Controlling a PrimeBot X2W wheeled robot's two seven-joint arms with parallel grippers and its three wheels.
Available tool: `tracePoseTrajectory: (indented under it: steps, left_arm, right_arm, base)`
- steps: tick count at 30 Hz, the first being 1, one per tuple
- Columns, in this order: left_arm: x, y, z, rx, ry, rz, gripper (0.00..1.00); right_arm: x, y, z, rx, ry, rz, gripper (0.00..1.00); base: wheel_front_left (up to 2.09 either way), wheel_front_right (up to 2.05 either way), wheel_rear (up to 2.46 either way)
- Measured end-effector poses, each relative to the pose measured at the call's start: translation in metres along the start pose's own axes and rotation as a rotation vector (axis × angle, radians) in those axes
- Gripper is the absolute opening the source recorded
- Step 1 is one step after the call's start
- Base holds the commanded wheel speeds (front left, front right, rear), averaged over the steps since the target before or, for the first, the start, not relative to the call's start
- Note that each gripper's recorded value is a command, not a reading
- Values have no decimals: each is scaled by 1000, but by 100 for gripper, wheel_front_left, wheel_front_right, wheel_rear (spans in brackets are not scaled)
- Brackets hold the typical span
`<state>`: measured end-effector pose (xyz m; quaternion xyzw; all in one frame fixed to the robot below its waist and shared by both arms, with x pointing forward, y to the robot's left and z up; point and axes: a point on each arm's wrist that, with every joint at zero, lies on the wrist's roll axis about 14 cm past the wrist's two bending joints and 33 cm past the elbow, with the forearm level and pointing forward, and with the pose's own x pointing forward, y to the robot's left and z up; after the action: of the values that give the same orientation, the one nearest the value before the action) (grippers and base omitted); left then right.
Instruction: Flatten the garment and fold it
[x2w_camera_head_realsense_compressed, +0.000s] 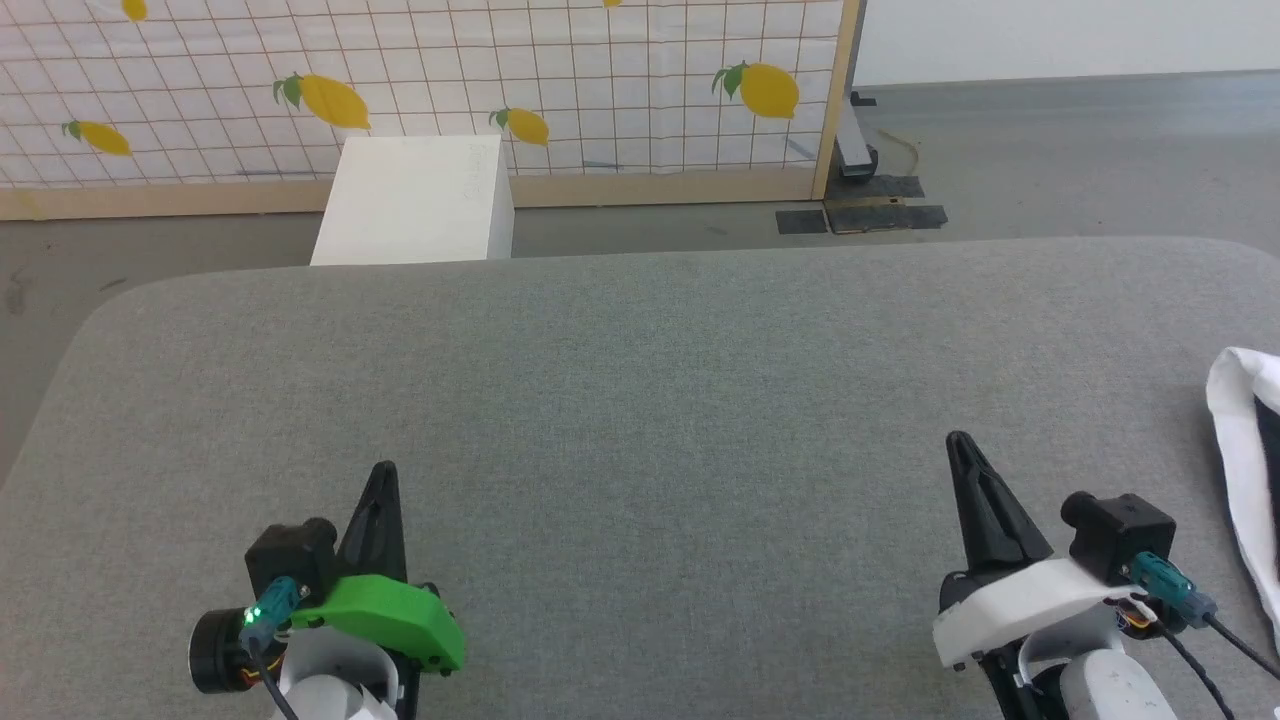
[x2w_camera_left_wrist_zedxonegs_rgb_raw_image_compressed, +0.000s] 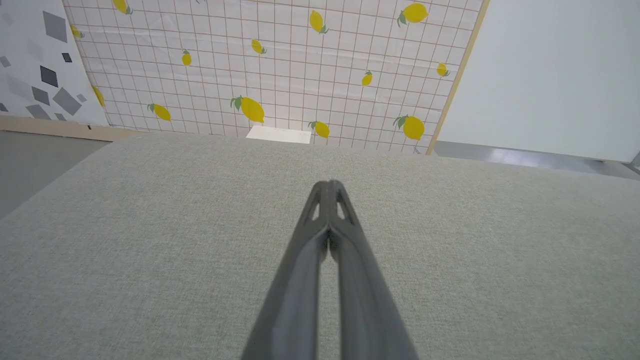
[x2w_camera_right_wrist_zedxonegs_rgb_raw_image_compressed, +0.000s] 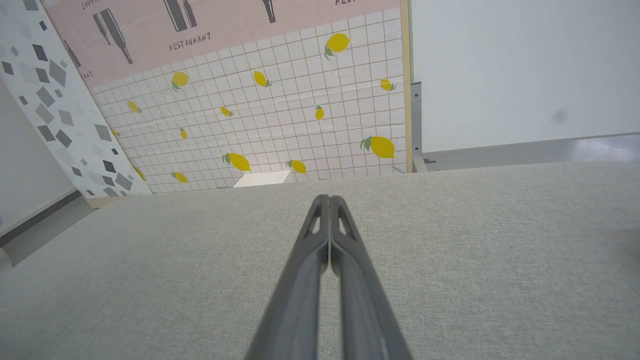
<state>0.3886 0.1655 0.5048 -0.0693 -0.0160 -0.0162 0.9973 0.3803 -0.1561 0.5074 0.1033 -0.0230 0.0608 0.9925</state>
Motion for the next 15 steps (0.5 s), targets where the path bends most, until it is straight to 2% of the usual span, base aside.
tracePoseTrajectory:
  steps: [15]
  left_arm:
    - [-2, 0, 3, 31, 4, -1, 0]
  right_arm:
    - [-1, 1, 2, -33, 11, 7, 0]
  base:
    - [0, 0, 0]
